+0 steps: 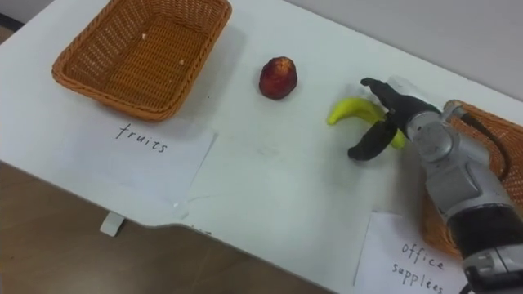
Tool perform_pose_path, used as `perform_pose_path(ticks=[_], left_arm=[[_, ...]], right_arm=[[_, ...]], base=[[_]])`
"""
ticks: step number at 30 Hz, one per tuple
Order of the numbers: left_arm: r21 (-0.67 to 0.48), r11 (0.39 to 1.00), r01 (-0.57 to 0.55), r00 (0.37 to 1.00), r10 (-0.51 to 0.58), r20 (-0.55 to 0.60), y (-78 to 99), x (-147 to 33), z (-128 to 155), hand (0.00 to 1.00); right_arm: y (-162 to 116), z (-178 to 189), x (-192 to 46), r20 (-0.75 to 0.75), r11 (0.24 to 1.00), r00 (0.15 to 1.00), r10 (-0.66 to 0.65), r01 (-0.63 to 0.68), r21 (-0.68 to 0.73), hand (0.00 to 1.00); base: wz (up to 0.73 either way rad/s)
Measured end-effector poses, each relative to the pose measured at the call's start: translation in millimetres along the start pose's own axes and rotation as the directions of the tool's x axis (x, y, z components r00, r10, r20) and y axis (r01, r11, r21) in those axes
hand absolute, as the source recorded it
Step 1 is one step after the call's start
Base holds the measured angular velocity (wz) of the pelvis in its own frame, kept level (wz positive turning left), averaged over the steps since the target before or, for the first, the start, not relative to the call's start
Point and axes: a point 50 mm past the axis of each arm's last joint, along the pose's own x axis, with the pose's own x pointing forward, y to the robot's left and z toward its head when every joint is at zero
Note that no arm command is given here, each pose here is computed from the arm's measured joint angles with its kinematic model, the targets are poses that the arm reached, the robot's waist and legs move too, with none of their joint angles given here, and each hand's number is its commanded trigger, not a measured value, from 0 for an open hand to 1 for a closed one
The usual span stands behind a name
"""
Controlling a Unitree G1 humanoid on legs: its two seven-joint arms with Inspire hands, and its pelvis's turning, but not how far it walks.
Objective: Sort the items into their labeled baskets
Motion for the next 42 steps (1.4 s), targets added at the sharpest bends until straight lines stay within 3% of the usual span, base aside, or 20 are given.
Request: perform_pose_path(ticks=[23,39,40,41,42], left_arm=[[0.05,0.999,0.012,0.996,-0.016,0.085,1.4,4.9,30,0.0],[0.073,0.997,0.003,0.997,-0.009,0.076,5.5,5.3,30,0.0],[0.074,0.997,0.003,0.997,-0.008,0.076,5.6,5.4,30,0.0],[0.074,0.997,0.002,0.997,-0.008,0.076,5.8,5.4,30,0.0],[0.074,0.997,0.002,0.997,-0.008,0.076,5.8,5.4,30,0.0]], right_arm=[[5,-5,0,-0.02,0.985,0.985,0.172,-0.172,0.018,0.0],[6,-8,-1,-0.042,0.976,0.976,0.216,-0.215,0.03,0.0],[6,-9,-1,-0.042,0.975,0.975,0.22,-0.219,0.03,0.05],[7,-9,-1,-0.041,0.975,0.974,0.223,-0.221,0.033,0.19],[7,-9,-1,-0.042,0.974,0.974,0.223,-0.222,0.033,0.74]], base=[[0.0],[0.0],[0.0],[0.0],[0.0]])
